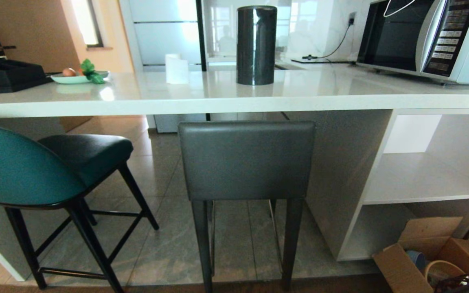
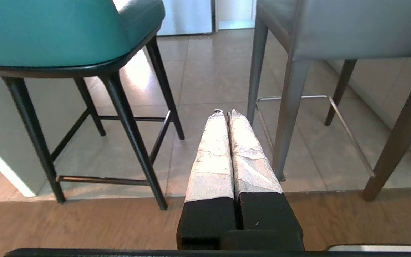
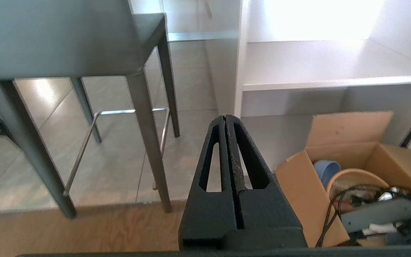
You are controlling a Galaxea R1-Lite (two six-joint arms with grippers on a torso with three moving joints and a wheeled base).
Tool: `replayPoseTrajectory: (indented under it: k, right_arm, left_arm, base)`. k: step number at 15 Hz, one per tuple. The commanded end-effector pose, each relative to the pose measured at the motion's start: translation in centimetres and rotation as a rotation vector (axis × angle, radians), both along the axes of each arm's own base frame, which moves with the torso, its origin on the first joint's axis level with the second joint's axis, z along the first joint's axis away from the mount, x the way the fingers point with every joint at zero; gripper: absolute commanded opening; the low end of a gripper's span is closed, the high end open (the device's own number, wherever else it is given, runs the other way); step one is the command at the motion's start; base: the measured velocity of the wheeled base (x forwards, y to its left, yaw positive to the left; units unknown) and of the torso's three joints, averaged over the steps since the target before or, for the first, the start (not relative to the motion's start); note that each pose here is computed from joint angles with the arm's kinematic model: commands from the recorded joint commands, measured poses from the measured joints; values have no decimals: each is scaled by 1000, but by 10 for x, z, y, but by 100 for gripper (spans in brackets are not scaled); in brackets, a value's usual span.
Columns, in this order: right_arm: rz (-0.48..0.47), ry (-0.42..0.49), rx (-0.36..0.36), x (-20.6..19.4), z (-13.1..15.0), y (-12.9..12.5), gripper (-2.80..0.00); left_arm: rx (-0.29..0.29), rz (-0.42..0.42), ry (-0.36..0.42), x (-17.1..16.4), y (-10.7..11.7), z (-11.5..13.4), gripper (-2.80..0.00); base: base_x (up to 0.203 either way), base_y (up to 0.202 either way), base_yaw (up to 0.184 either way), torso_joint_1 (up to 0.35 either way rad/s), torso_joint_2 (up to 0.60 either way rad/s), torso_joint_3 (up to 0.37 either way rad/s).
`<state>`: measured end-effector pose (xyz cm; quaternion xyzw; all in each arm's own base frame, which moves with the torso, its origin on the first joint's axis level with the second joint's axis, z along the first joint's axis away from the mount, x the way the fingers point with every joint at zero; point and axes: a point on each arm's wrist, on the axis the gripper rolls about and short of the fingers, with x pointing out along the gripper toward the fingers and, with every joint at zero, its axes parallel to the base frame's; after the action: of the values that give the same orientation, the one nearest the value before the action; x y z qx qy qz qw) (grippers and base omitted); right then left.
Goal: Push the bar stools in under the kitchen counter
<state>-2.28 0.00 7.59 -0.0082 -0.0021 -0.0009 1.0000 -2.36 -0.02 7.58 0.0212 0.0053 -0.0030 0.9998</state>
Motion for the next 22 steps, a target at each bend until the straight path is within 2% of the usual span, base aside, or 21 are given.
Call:
replayPoseTrajectory:
  k: [1, 22]
  right_arm:
    - [0, 6, 0, 0, -1, 0, -280]
    - [0, 6, 1, 0, -1, 0, -280]
  left_arm:
    - [-6, 2, -2, 0, 0, 0, -280]
    - [-6, 1, 0, 0, 0, 0, -280]
  base:
    - [4, 101, -8, 3, -2, 2]
    - [0, 194, -1, 2, 2, 2]
